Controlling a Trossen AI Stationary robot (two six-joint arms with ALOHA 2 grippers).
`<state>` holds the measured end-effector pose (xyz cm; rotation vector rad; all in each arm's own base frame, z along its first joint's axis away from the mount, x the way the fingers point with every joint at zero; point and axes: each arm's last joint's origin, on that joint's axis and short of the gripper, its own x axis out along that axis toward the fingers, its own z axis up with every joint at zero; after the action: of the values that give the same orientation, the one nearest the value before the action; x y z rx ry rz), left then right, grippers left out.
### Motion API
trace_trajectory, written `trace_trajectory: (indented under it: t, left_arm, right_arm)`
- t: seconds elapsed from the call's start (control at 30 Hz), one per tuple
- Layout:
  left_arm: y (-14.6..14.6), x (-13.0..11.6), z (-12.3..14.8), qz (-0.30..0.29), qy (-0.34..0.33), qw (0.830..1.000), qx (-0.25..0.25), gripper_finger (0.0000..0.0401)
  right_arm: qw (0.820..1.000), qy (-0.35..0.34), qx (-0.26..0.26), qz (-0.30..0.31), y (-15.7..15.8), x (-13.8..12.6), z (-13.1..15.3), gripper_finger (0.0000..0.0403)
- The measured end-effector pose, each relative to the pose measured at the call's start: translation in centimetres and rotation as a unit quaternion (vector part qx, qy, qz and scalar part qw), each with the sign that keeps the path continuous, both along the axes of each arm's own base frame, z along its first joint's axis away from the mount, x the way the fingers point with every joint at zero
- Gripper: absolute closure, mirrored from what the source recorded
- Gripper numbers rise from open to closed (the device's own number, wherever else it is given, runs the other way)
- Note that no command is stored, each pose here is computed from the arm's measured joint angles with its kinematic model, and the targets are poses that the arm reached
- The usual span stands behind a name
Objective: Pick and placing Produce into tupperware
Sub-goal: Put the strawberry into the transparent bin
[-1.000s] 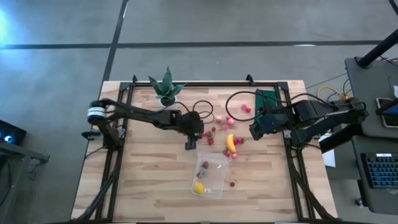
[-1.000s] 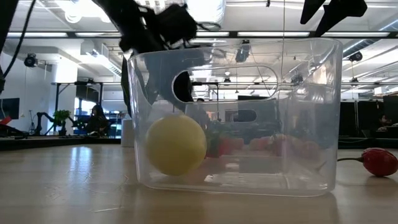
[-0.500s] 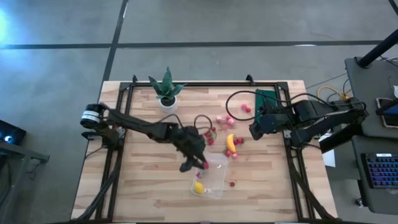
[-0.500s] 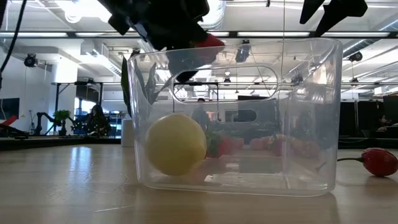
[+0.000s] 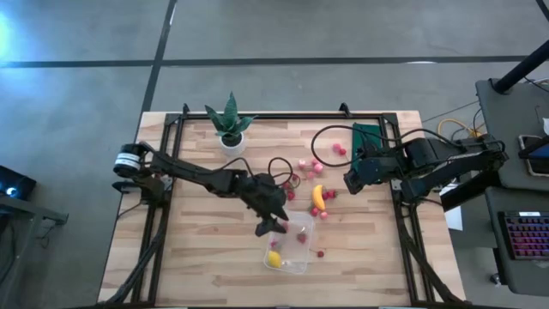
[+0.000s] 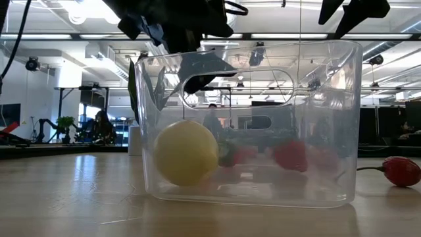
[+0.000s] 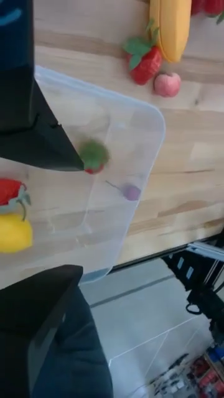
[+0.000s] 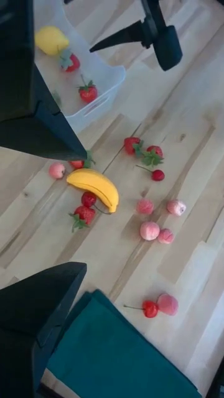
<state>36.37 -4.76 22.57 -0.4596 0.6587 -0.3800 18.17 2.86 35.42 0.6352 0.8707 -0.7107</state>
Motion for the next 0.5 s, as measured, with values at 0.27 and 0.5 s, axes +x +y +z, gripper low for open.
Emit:
trace_trajectory:
  t: [0.27, 0.5]
  left_arm:
    - [2.4, -0.3, 1.4, 0.025, -0.011, 1.0, 0.011, 0.0154]
    - [5.4, -0.5, 0.7, 0.047, -0.002, 0.997, 0.065, 0.0167]
  right_arm:
    - [1.0, -0.001, -0.016, 0.0, -0.1, 0.0, 0.0, 0.0131]
    - [0.999, -0.002, -0.045, -0.005, -0.2, 0.0, 0.1, 0.0131]
